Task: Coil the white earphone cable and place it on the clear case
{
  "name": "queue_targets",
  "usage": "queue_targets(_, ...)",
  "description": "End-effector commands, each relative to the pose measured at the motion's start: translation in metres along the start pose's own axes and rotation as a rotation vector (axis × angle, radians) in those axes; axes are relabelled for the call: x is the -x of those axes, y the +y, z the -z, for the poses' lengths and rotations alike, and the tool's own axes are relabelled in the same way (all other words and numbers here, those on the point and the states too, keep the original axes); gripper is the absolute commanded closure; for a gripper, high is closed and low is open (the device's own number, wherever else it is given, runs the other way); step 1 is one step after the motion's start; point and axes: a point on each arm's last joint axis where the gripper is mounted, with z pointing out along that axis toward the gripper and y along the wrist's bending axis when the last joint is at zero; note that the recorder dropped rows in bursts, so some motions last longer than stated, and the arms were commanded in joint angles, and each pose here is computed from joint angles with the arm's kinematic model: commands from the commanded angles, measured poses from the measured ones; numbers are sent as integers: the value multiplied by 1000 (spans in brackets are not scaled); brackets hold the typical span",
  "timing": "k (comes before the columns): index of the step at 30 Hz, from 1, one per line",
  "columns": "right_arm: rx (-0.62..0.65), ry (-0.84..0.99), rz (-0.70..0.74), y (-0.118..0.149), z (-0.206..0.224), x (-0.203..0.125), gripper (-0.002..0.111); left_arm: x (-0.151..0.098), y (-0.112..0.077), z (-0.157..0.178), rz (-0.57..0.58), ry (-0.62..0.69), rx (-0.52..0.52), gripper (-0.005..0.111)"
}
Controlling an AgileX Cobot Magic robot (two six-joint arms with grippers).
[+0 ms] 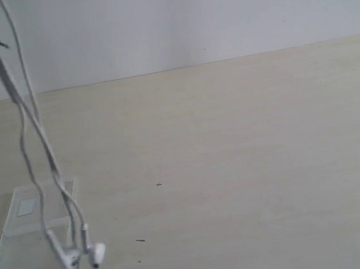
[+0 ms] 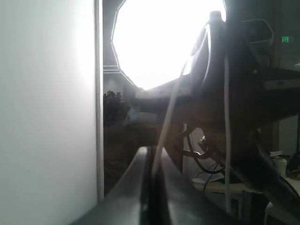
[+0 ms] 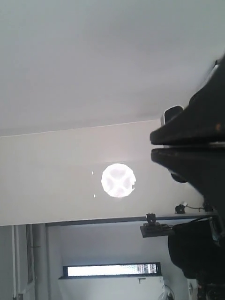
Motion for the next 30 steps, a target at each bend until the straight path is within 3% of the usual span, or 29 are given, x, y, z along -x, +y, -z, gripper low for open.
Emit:
queue_targets(1,-19,26,47,5,5,4,108,10,-9,3,-39,-38,45,107)
queue_targets(7,-93,90,74,8,12,6,108,22,-20,5,-99,-45,68,107)
queue_targets(15,-241,224,108,5,24,4,108,31,-27,6,-77,-36,69,107)
queue_targets(24,-278,289,75,5,29,1,108,34,-34,9,-111,-19,93,107)
queue_targets(30,-302,498,41,4,36,-17,108,36,-36,10,-98,-32,104,107)
